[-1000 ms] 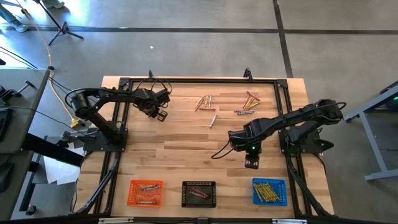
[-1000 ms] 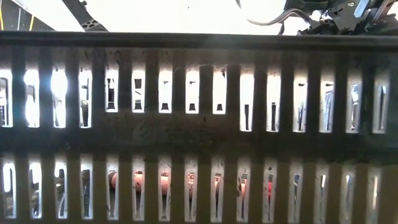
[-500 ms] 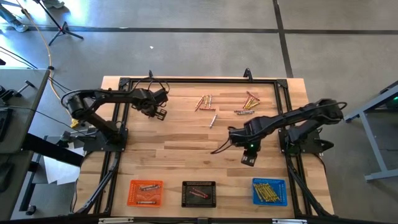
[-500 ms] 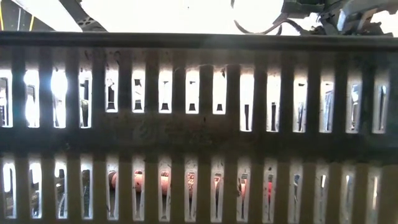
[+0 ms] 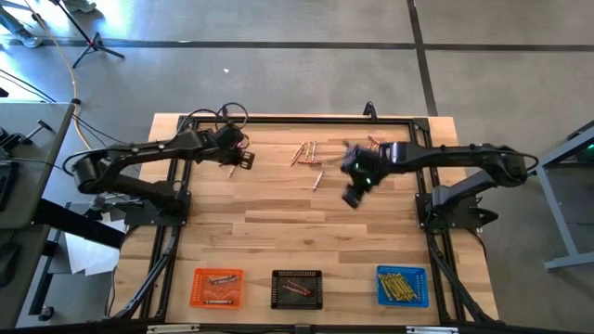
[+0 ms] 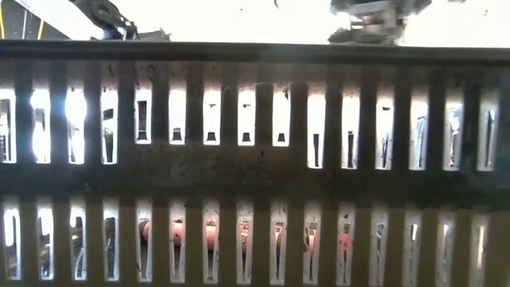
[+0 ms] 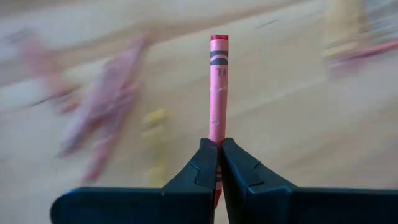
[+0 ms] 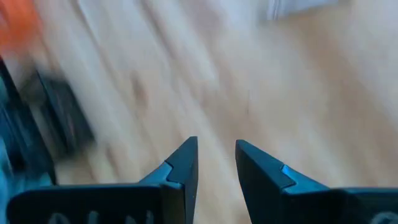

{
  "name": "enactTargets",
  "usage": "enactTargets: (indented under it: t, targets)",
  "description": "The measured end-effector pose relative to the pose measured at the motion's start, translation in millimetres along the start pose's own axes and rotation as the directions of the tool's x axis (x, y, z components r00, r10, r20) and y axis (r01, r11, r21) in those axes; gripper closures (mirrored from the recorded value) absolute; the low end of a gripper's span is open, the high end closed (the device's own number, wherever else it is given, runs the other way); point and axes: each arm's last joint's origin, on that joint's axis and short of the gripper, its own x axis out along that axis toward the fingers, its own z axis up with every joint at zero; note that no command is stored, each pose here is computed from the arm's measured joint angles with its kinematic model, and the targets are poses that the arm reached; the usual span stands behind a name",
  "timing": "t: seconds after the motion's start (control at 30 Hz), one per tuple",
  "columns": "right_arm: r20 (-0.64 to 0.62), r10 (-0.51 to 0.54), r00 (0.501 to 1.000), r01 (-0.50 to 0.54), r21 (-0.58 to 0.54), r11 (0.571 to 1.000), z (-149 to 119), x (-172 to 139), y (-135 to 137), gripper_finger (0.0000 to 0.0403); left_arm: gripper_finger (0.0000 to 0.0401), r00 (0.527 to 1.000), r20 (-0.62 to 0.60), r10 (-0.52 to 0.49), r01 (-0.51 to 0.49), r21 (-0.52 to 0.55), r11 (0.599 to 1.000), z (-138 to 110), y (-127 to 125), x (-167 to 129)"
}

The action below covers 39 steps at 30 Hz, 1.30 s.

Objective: Sort crayons
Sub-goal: Put the red crayon into the black bin

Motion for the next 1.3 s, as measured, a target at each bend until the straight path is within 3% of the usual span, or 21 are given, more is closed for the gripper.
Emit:
enactTargets:
  t: [0.07,0.17,0.37,0.47,0.8,1.03,1.17,1.3]
  targets:
    - [0.154,0.019,0.988,-0.02,0.007,1.0,17.1,-3.9,-3.5,0.0309,0.0401,0.989,0.078,-0.126,0.125,0.01,0.992,4.3,-10.7,-10.4]
    - [0.353,0.01,0.935,-0.023,0.033,0.999,37.6,-10.8,-7.5,0.0309,0.0401,0.932,0.212,-0.293,0.293,0.031,0.956,10.7,-27.8,-27.6]
    - [0.604,-0.067,0.794,-0.023,0.14,0.99,57.9,-21.7,-6.2,0.0309,0.0401,0.8,0.346,-0.49,0.494,0.084,0.866,11.9,-53.3,-50.7]
    - [0.618,-0.033,0.785,-0.043,0.108,0.993,56.5,-20.9,2.7,0.0309,0.0401,0.773,0.347,-0.531,0.527,0.114,0.842,7.2,-61.5,-54.8]
    - [0.612,0.012,0.791,-0.081,0.085,0.993,51.3,-17.9,15.4,0.0308,0.0401,0.76,0.303,-0.576,0.568,0.122,0.814,-8.4,-74.7,-60.1]
    - [0.612,0.01,0.79,-0.091,0.101,0.991,51.6,-17.9,15.1,0.0308,0.0401,0.687,0.071,-0.723,0.698,0.212,0.684,-31.6,-89.4,-67.5]
    - [0.619,-0.006,0.785,-0.082,0.113,0.99,54.3,-19.4,9.7,0.0308,0.0401,0.693,-0.03,-0.72,0.702,0.254,0.665,-43.0,-90.7,-67.3]
    - [0.625,-0.019,0.781,-0.096,0.15,0.984,56.1,-20.5,6.2,0.0308,0.0401,0.642,-0.094,-0.761,0.756,0.238,0.61,-56.3,-99.5,-74.6]
